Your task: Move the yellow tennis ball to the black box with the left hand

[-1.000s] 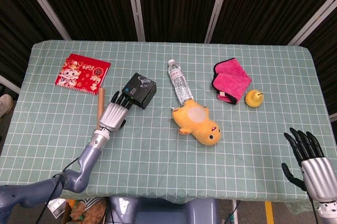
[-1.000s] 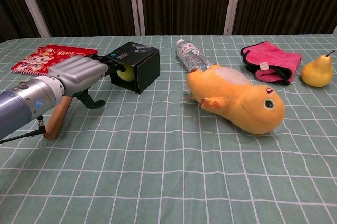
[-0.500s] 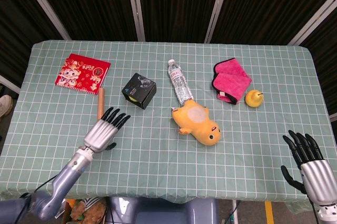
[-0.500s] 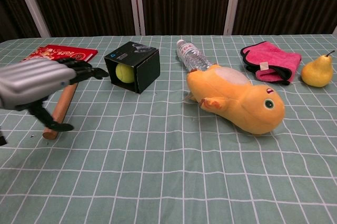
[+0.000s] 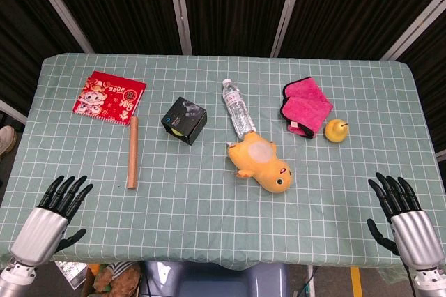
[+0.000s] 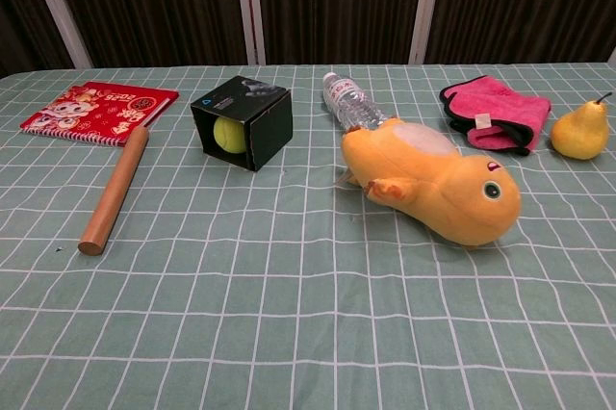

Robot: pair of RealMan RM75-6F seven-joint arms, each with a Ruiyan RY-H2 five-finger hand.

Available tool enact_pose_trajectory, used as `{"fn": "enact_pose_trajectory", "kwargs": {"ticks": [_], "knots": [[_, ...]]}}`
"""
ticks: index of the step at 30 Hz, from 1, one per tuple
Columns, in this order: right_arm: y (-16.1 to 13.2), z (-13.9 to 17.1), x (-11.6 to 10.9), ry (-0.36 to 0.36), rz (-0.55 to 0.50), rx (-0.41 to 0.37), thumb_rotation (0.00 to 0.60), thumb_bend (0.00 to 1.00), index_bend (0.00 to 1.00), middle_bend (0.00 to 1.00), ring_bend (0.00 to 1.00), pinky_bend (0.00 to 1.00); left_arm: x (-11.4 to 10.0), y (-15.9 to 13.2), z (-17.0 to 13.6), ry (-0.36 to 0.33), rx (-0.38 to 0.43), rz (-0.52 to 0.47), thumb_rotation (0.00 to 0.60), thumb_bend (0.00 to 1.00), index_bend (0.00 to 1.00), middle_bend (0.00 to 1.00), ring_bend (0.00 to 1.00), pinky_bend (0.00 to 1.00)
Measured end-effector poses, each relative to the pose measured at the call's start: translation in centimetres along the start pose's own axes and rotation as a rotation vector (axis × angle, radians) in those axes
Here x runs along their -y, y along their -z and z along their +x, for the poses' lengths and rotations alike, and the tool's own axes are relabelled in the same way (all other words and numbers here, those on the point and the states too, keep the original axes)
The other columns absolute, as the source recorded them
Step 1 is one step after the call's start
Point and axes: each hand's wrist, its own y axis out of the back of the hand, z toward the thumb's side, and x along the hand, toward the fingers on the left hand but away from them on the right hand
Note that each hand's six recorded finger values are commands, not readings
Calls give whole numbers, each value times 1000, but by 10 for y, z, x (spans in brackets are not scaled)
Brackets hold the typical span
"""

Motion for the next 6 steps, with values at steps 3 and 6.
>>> {"fn": "enact_pose_trajectory", "kwargs": {"ticks": [3, 6], "knots": [[0, 1, -1, 5, 4, 2, 600, 437, 0, 0, 0, 0, 1, -2, -4, -25, 26, -6, 600, 86, 0, 0, 0, 0], [1, 3, -2, 8, 10, 6, 600, 438, 0, 0, 0, 0, 2, -4, -2, -36, 45, -14, 600, 75, 0, 0, 0, 0]]}}
